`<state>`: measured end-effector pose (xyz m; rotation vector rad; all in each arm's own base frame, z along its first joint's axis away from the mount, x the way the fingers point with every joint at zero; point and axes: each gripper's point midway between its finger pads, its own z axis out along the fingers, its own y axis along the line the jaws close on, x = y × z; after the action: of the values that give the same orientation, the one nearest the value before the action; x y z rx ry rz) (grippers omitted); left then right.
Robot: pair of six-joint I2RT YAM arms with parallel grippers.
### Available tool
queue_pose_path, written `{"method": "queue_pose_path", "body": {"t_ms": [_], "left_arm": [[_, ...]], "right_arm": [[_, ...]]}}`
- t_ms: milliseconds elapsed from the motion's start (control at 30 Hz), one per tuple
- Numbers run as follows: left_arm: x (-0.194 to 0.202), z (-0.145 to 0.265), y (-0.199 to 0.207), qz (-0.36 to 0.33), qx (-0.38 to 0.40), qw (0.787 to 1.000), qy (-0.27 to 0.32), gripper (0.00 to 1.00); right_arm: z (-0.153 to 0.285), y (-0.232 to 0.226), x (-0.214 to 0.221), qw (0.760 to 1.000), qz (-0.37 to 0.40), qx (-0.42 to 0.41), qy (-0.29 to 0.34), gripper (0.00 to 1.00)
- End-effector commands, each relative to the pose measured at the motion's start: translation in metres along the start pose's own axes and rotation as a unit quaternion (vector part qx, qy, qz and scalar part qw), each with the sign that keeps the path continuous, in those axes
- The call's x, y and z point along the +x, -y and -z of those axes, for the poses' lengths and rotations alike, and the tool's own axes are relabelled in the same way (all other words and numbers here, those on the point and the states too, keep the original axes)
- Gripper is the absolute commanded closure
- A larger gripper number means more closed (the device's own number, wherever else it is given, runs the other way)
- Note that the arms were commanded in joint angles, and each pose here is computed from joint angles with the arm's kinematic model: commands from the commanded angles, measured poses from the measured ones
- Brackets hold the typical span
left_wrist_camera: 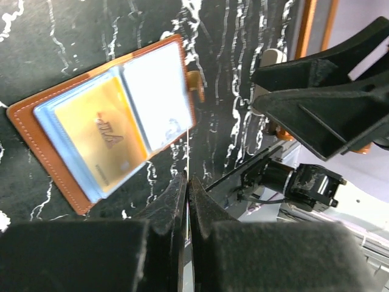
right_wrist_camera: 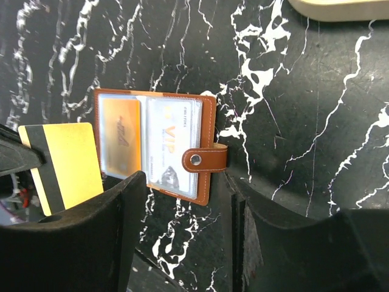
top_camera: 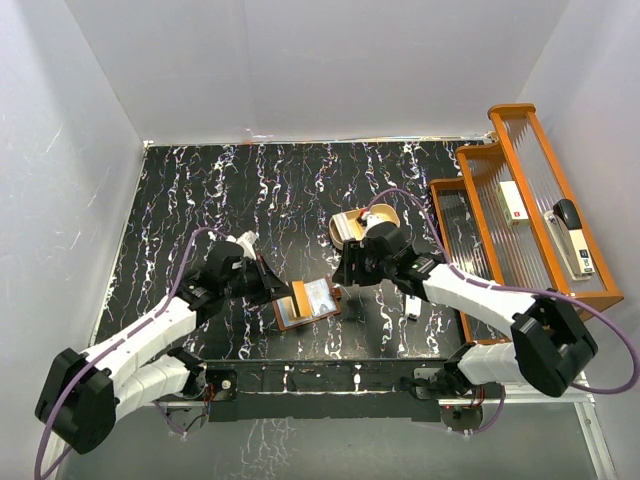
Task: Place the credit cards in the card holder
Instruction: Insert the credit card into the card holder.
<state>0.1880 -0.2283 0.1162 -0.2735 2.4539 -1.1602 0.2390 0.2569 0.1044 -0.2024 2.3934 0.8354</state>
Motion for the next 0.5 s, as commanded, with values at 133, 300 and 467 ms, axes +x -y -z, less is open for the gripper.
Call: {"method": "queue_pose_path", "body": {"t_ms": [133,300,467], "left_arm": [[0.004,-0.014,-0.021,0.015,-0.018,1.0,-0.004,1.0],[0.008,-0.018,-0.03,0.022,-0.023,0.999,-0.014,1.0],[0.009,-0.019,-0.038,0.034,-0.032,0.999,-0.019,1.0]], "right_arm": [[-0.022,-0.01,-0.007,0.996,0.082,0.039,0.003,0.48],[-0.032,-0.004,0.0,0.993,0.104,0.057,-0.013,0.47],[-0.044,0.0,0.01,0.991,0.116,0.059,-0.03,0.45]]}}
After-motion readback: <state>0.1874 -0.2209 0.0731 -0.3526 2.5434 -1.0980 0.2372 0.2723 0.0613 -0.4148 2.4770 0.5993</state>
